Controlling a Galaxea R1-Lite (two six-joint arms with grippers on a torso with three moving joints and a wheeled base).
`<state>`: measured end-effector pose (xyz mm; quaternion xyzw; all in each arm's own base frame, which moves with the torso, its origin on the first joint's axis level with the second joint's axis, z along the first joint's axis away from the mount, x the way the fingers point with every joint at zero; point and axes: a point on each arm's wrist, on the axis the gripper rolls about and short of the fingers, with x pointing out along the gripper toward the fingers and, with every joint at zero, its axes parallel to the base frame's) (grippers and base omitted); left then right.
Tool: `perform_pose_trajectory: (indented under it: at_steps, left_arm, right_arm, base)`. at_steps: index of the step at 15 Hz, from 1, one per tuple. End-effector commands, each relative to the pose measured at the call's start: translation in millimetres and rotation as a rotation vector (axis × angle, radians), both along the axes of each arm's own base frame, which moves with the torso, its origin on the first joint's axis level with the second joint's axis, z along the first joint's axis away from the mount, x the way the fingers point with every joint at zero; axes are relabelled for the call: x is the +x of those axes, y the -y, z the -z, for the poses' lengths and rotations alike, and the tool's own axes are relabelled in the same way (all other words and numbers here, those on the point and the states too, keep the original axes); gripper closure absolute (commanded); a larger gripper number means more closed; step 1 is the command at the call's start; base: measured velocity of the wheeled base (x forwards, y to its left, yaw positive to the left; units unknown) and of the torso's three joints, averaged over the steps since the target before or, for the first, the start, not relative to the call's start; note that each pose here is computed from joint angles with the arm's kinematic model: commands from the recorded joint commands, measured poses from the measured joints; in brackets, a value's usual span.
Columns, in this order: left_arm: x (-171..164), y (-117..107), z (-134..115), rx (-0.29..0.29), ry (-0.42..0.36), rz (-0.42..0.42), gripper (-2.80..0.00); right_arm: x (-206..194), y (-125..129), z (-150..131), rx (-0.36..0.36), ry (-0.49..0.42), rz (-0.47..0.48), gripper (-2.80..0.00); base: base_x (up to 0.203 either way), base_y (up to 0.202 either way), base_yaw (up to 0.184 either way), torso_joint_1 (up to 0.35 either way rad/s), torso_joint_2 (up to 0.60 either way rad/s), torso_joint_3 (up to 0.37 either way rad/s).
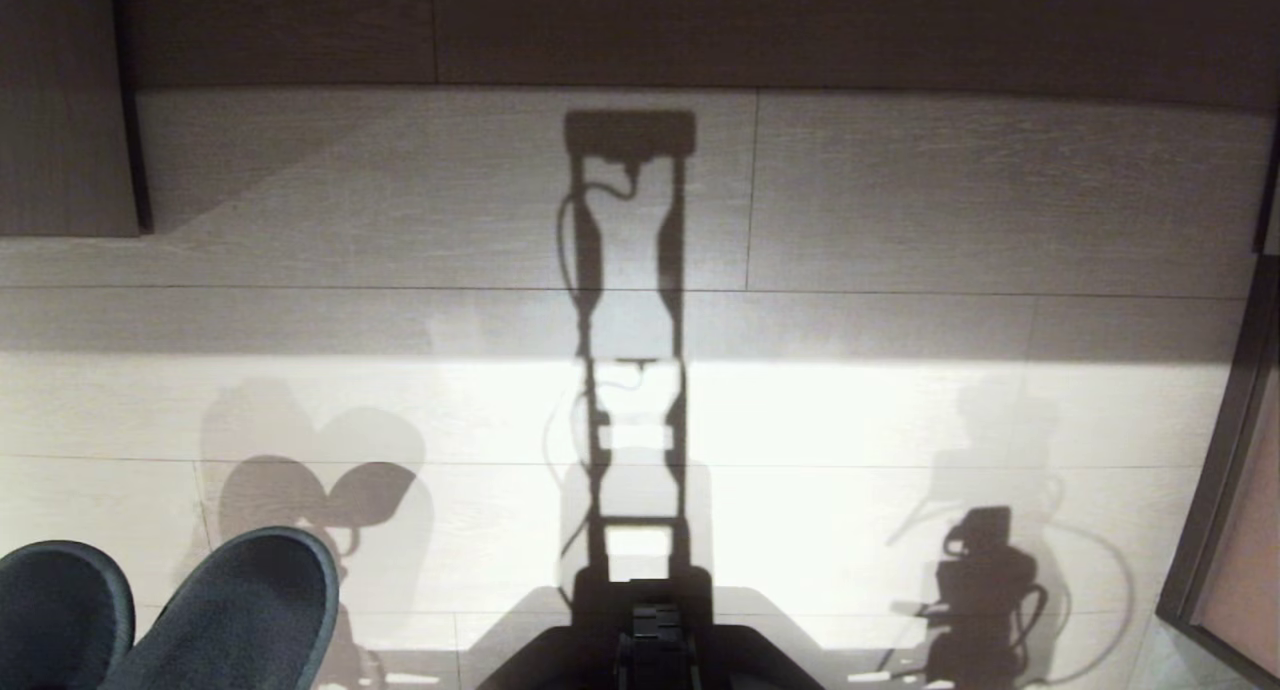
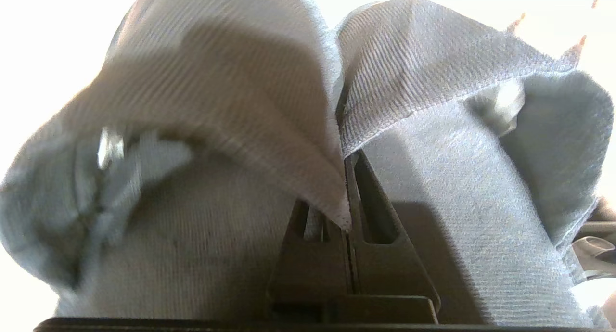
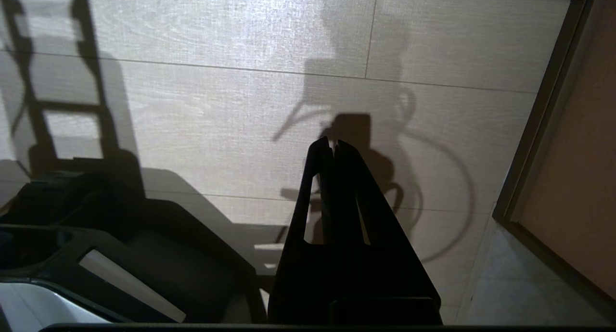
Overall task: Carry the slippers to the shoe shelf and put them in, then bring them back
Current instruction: Place the slippers on the floor
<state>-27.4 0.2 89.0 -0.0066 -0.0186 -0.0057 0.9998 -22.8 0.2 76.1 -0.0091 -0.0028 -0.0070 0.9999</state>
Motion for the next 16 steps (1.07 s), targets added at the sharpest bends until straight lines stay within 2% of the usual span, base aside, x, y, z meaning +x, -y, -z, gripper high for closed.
perform_pose_trajectory:
  at_steps: [1,2,5,7,10,12,14,16]
  left_arm:
    - [-13,1,-41,0.000,0.116,0.043,0.00]
    - [-16,1,-59,0.002,0.119,0.066,0.00]
    - [2,2,-94,-0.024,0.017,0.087,0.00]
    - [18,2,-103,-0.039,-0.060,0.090,0.00]
    - [40,2,-89,-0.032,-0.149,0.088,0.00]
    - [54,2,-84,-0.031,-0.135,0.085,0.00]
    - [83,2,-74,-0.033,-0.155,0.071,0.00]
    - [106,2,-68,-0.033,-0.142,0.057,0.00]
  right_arm:
    - [0,0,12,0.000,0.000,0.000,0.00]
    - [0,0,12,0.000,0.000,0.000,0.00]
    - [0,0,12,0.000,0.000,0.000,0.00]
    - [0,0,12,0.000,0.000,0.000,0.00]
    - [0,0,12,0.000,0.000,0.000,0.00]
    - [0,0,12,0.000,0.000,0.000,0.00]
    - [0,0,12,0.000,0.000,0.000,0.00]
    - [0,0,12,0.000,0.000,0.000,0.00]
  base:
    - [0.000,0.000,0.000,0.000,0.00,0.000]
    - [0.000,0.000,0.000,0.000,0.00,0.000]
    - [0.000,0.000,0.000,0.000,0.00,0.000]
    - [0.000,0.000,0.000,0.000,0.00,0.000]
    - [0.000,0.000,0.000,0.000,0.00,0.000]
    - [0.000,0.000,0.000,0.000,0.00,0.000]
    - [0.000,0.000,0.000,0.000,0.00,0.000]
    - [0.000,0.000,0.000,0.000,0.00,0.000]
